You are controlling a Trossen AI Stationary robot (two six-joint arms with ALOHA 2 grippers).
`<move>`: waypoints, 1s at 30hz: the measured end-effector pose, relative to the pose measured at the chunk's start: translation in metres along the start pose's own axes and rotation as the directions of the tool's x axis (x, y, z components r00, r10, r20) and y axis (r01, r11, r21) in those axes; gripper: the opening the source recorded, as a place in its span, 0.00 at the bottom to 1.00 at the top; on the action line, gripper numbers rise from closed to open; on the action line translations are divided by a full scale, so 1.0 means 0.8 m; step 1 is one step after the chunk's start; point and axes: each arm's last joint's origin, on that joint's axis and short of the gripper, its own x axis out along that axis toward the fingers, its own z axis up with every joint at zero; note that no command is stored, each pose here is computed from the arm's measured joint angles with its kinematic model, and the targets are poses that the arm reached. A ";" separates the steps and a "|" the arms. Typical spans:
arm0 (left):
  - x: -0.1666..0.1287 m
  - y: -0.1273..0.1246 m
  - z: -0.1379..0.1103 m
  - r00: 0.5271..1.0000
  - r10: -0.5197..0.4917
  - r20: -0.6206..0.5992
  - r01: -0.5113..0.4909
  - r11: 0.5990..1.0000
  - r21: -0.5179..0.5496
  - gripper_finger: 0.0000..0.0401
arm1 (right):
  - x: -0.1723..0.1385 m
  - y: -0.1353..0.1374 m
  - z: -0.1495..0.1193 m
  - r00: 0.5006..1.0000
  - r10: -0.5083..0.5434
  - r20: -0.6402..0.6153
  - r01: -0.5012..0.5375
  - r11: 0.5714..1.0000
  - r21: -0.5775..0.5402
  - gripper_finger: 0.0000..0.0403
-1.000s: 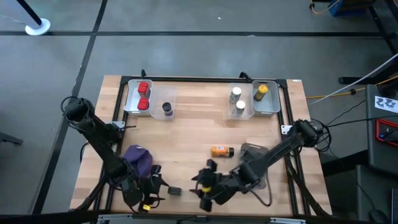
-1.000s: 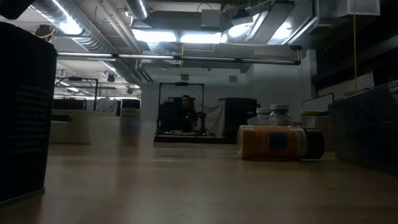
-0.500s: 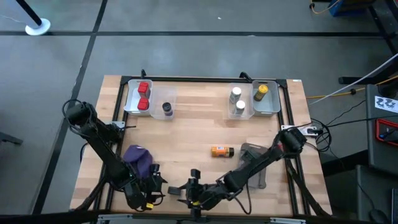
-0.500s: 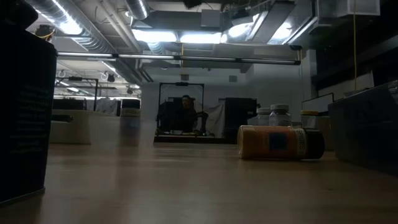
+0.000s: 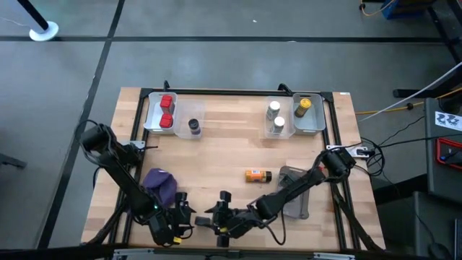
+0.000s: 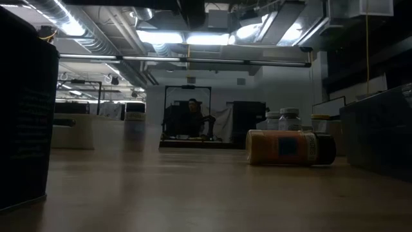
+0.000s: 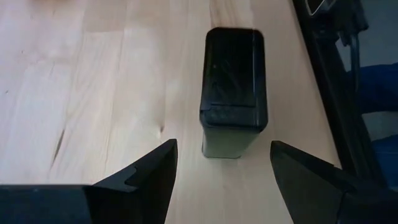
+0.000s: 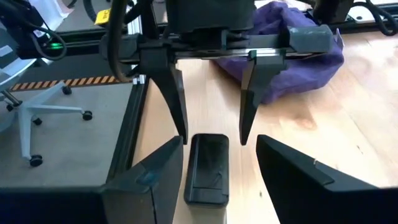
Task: Sort spices by type
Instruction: Put the green seasoning can into the black bin
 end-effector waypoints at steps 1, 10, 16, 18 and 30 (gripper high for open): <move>0.001 0.000 -0.001 1.000 0.003 -0.003 -0.003 1.000 0.003 0.60 | 0.000 0.000 0.000 1.000 0.002 -0.003 -0.002 1.000 0.000 0.51; 0.002 0.000 -0.002 1.000 0.006 -0.004 -0.006 1.000 0.007 0.60 | 0.006 0.000 -0.008 1.000 0.002 -0.015 -0.003 1.000 -0.003 0.51; 0.003 0.000 -0.001 1.000 0.003 0.001 -0.003 1.000 0.003 0.60 | 0.017 0.002 -0.023 1.000 0.005 -0.030 -0.006 1.000 -0.010 0.51; 0.004 0.000 0.001 1.000 0.002 0.006 -0.002 1.000 -0.005 0.60 | 0.020 0.001 -0.027 0.999 0.003 -0.034 -0.003 1.000 -0.012 0.51; 0.005 0.002 0.002 1.000 0.004 0.009 -0.004 1.000 -0.002 0.60 | 0.029 0.002 -0.039 0.999 0.001 -0.043 -0.002 1.000 -0.016 0.51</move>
